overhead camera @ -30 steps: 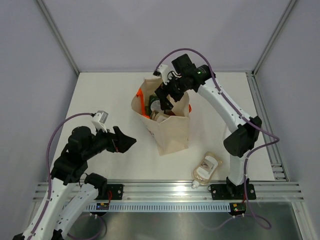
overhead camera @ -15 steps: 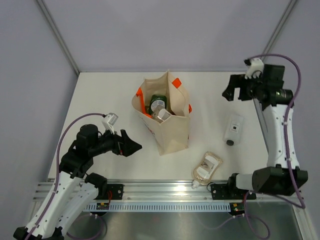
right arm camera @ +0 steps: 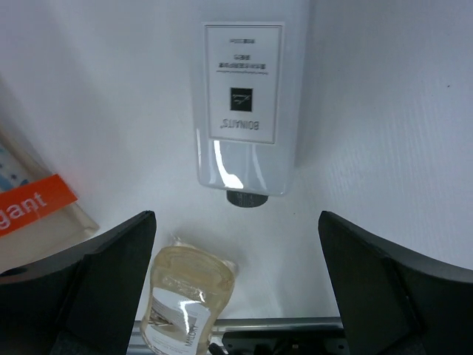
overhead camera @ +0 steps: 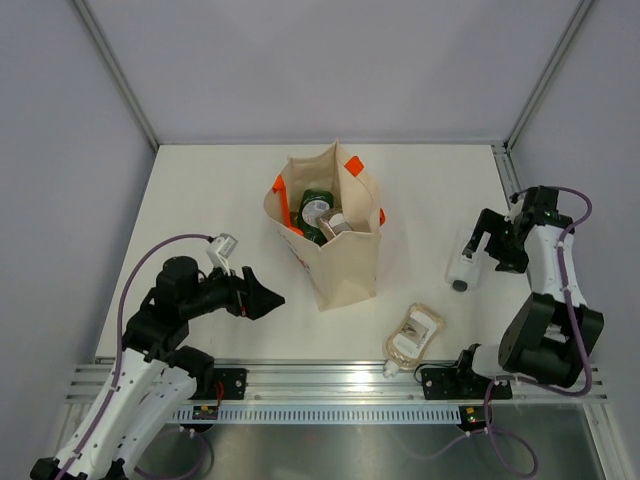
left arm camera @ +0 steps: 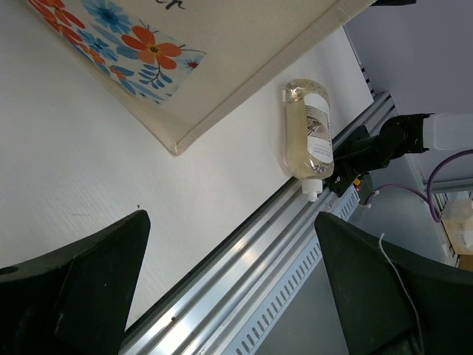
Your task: Place the personal care products into the canvas bag
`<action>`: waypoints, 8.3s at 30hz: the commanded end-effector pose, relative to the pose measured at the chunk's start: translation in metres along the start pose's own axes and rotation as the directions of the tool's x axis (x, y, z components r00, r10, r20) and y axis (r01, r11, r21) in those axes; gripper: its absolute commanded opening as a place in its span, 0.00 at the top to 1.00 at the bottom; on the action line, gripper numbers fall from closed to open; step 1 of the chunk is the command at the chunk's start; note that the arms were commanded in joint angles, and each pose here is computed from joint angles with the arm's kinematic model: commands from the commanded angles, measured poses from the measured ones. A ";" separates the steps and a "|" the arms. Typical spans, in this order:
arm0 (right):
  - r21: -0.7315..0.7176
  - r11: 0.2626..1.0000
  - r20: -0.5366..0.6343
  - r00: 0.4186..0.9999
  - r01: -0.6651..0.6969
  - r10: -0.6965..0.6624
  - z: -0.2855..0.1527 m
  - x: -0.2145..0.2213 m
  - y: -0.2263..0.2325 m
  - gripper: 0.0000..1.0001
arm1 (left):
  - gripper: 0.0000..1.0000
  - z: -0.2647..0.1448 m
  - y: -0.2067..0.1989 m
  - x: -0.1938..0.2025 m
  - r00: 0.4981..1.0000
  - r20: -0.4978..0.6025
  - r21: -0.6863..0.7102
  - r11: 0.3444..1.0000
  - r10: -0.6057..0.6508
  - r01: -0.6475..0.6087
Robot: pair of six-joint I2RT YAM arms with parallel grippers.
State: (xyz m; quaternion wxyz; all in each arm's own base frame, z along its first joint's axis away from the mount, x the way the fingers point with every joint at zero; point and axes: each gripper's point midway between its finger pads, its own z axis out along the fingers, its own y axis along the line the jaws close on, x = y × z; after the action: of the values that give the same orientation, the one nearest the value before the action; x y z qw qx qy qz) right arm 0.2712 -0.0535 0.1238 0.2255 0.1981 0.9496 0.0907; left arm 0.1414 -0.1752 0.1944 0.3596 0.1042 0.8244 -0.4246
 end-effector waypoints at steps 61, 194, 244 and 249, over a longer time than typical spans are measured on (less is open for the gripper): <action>-0.617 0.078 0.668 0.574 0.783 -0.474 -0.206 -0.050 0.399 1.00 | 0.01 -0.032 -0.042 -0.034 0.986 0.137 0.077 0.991 0.098 -0.109; -0.551 0.720 0.419 0.886 0.421 -0.198 -0.095 -0.012 0.072 0.01 | 1.00 0.167 -0.195 0.132 0.844 -0.536 0.538 0.768 -0.008 0.349; -0.551 0.716 0.427 0.882 0.429 -0.200 -0.097 -0.011 0.074 0.01 | 1.00 0.144 -0.258 -0.195 0.898 -0.131 0.639 0.657 -0.420 0.401; -0.554 0.716 0.423 0.885 0.424 -0.198 -0.097 -0.011 0.073 0.00 | 1.00 0.133 -0.212 -0.243 0.916 -0.033 0.590 0.732 -0.399 0.340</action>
State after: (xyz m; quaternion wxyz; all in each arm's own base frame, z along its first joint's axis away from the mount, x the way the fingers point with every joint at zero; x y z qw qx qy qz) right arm 0.2595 -0.0007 0.2209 0.4302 -0.0285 0.8402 0.3290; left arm 0.2873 -0.4180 0.3283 0.1681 -0.0489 0.7267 -0.6643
